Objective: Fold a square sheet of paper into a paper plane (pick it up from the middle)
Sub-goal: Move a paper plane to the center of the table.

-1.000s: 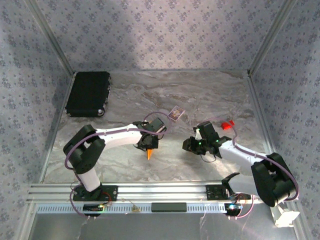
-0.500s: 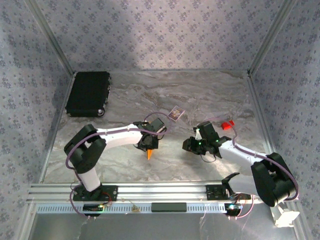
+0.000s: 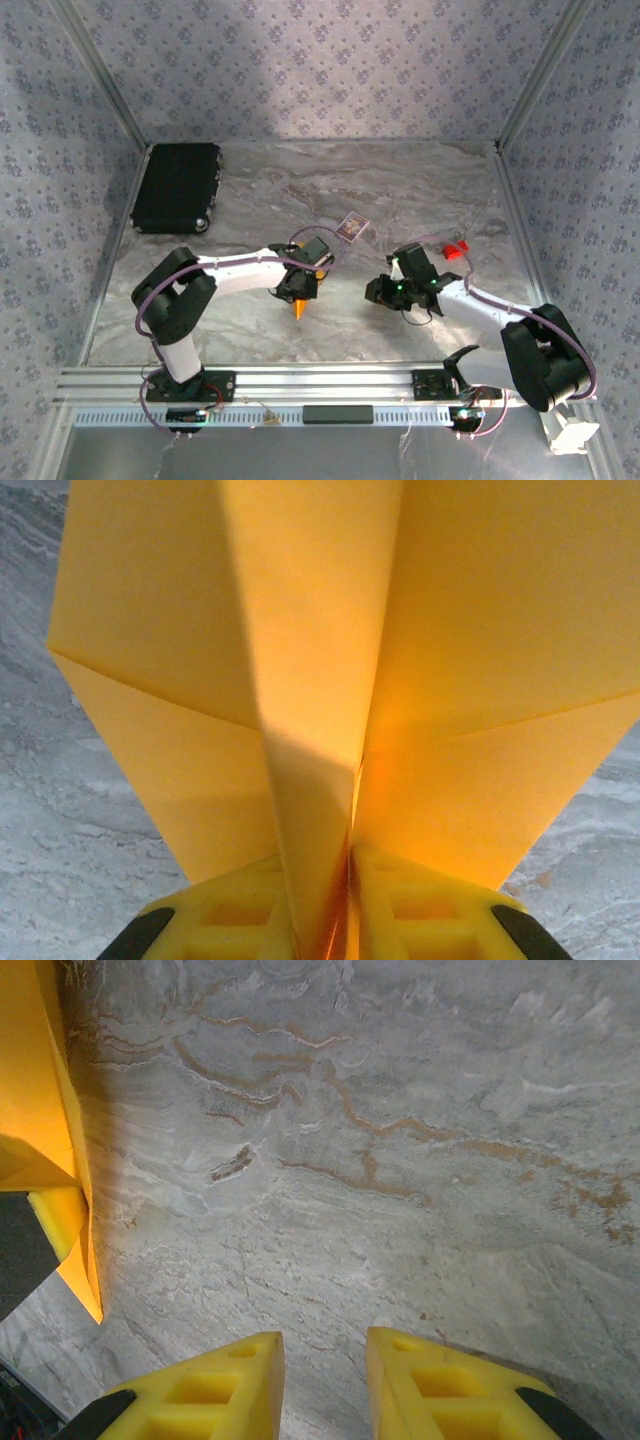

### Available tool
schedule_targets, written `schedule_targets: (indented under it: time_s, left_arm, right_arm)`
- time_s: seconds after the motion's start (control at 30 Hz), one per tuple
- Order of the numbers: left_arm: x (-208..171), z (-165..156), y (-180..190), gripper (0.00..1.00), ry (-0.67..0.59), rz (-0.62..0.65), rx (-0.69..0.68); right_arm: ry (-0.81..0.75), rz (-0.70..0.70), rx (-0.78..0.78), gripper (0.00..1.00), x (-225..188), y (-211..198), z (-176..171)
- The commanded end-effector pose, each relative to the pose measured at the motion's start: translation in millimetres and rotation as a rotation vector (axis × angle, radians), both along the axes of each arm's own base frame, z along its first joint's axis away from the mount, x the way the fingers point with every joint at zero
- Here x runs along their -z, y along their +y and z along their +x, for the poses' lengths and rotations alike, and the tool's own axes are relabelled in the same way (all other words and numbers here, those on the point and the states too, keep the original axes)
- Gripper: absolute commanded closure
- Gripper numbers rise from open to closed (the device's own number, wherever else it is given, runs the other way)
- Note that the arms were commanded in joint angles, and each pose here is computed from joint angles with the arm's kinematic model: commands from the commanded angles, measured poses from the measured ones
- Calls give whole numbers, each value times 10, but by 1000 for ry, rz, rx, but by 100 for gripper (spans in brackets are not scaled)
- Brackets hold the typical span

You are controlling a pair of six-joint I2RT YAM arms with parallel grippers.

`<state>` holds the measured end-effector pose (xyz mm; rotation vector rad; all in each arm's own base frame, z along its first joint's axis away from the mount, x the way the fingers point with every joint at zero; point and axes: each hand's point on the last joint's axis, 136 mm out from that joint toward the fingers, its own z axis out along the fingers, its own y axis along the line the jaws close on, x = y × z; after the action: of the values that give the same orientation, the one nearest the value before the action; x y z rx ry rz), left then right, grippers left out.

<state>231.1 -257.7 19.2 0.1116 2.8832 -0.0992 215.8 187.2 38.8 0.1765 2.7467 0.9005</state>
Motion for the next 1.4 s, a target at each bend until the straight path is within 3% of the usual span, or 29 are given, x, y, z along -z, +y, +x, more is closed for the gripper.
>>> schedule_targets:
  time_s: [0.0,0.8,1.37]
  left_arm:
    - [114,-53,129,82,31,58,1]
    - [174,-149,75,71,44,111,-46]
    - [-262,-44,-121,62,-40,18,-67]
  right_arm:
    - [4,-9,4,71,-28,11,12]
    - [-22,-1,13,71,-114,-22,44]
    - [-79,-5,65,70,-342,-223,162]
